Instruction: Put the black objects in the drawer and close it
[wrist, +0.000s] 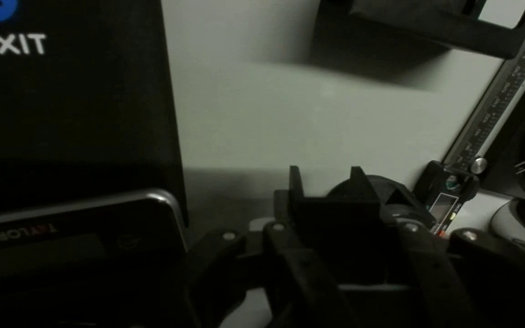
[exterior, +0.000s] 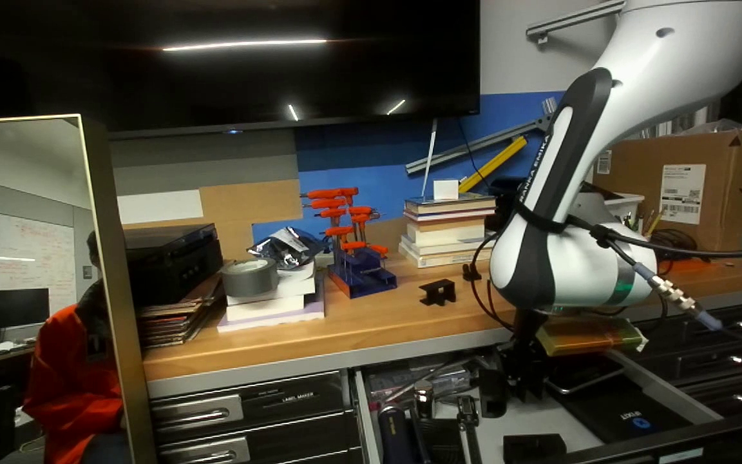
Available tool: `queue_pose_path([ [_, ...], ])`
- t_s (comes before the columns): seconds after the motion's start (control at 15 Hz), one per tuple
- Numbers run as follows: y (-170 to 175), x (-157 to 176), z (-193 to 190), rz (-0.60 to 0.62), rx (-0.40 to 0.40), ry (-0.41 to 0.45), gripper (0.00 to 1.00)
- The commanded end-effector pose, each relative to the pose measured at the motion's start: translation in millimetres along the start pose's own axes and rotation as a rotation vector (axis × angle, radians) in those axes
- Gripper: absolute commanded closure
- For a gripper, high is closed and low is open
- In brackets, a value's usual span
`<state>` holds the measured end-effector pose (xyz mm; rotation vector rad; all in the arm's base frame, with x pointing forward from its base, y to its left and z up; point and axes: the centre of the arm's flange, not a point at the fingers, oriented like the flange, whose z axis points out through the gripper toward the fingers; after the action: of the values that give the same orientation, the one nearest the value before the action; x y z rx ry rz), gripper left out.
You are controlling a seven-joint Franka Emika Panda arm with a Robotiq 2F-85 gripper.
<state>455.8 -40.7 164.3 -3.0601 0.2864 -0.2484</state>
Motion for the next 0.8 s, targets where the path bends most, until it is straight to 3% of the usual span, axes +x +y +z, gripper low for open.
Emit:
queue_pose_path([
  [0.0, 7.0, 3.6, -6.3, 0.031, -0.018, 0.058, 0.78],
  [0.73, 18.6, 20.2, 29.9, 0.051, -0.042, 0.002, 0.78],
])
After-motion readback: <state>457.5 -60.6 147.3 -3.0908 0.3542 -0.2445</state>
